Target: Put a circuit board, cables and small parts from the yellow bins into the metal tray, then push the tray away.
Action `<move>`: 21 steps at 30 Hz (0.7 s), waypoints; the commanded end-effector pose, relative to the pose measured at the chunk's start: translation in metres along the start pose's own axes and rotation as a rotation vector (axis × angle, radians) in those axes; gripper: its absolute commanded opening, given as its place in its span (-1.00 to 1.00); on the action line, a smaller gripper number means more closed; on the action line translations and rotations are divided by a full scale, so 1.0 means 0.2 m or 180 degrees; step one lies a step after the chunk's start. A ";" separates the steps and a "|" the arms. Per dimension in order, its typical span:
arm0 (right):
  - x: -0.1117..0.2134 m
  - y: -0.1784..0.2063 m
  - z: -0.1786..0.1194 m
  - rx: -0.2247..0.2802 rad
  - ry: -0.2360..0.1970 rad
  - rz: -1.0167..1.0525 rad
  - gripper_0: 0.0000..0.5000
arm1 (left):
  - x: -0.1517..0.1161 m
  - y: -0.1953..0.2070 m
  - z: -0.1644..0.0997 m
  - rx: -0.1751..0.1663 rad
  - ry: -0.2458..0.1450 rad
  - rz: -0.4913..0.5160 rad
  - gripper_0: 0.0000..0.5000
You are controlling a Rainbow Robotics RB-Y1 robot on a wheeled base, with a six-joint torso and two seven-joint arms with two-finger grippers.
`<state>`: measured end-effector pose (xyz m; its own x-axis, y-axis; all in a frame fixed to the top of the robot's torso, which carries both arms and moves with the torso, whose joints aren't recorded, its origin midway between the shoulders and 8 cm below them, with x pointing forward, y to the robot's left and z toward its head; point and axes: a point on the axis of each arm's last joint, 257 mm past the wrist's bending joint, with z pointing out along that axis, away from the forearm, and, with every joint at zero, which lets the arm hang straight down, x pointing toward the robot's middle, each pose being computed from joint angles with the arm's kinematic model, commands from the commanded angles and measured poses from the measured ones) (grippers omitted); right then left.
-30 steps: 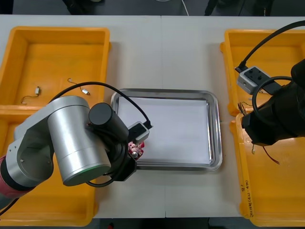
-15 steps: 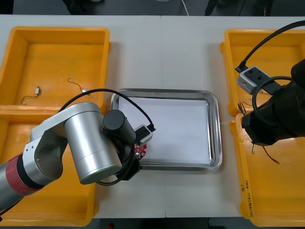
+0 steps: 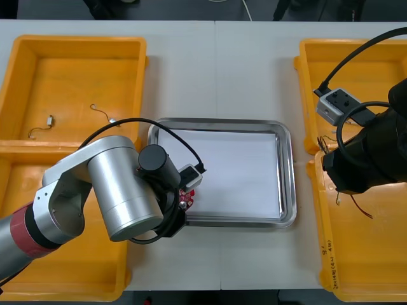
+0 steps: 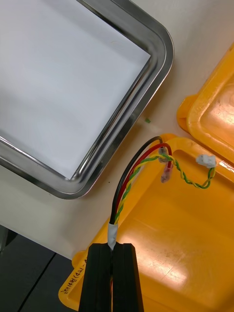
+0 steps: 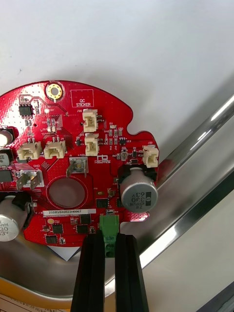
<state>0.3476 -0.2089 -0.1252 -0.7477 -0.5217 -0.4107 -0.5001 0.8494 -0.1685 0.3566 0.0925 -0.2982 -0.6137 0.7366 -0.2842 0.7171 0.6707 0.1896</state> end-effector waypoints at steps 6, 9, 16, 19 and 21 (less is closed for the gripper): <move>-0.05 0.00 -0.02 0.0037 -0.0076 -0.0078 -1.00 | -0.14 -0.04 -0.06 0.0040 -0.0200 0.0144 -1.00; -0.05 0.00 -0.03 0.0040 -0.0084 -0.0072 -1.00 | -0.15 -0.04 -0.06 0.0044 -0.0210 0.0129 -1.00; -0.05 0.00 -0.03 0.0043 -0.0082 -0.0073 -1.00 | -0.16 -0.04 -0.06 0.0058 -0.0229 0.0091 1.00; -0.05 0.00 -0.03 0.0044 -0.0086 -0.0071 -1.00 | -0.16 -0.04 -0.07 0.0068 -0.0240 0.0065 1.00; -0.05 0.00 -0.03 0.0044 -0.0086 -0.0071 -1.00 | -0.16 -0.05 -0.07 0.0101 -0.0237 0.0050 1.00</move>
<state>0.3477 -0.2090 -0.1252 -0.7477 -0.5215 -0.4110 -0.4997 0.8496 -0.1689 0.3573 0.0869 -0.2960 -0.6063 0.7377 -0.2970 0.7235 0.6667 0.1790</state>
